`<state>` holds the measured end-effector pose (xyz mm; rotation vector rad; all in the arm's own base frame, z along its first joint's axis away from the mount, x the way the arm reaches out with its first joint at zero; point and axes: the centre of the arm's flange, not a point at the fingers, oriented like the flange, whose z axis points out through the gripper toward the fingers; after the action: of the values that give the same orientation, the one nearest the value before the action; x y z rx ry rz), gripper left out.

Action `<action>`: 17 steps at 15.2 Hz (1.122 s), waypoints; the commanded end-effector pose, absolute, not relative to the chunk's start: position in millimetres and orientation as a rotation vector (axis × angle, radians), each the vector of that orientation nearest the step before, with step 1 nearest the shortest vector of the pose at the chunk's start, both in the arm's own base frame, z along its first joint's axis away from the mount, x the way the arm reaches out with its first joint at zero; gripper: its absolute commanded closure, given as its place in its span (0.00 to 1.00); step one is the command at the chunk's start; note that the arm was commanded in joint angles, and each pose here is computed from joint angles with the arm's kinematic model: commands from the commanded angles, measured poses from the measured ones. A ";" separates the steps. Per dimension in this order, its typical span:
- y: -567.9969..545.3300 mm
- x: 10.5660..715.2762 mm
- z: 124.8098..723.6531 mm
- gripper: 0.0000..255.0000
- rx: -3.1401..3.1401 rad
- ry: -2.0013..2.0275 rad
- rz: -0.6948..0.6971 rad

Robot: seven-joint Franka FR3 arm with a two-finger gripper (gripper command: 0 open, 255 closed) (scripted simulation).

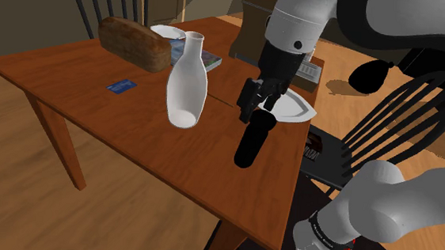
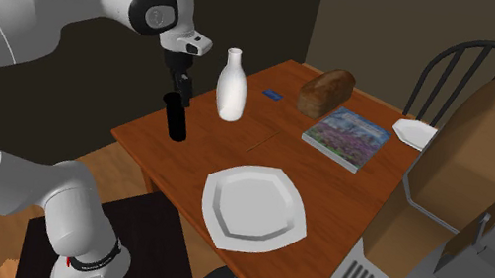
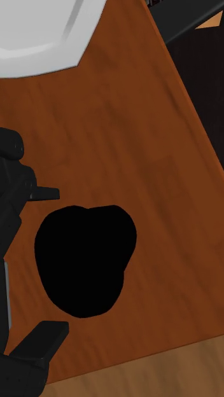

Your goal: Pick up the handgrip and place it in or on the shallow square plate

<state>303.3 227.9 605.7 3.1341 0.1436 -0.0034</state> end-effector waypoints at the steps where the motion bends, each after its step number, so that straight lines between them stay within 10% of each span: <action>1: 227.9 303.3 605.7 1.00 3.134 0.144 -0.003; 17: 227.8 303.3 642.6 1.00 3.134 0.144 -0.003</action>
<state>303.8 228.2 637.4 3.1340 0.1438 -0.0036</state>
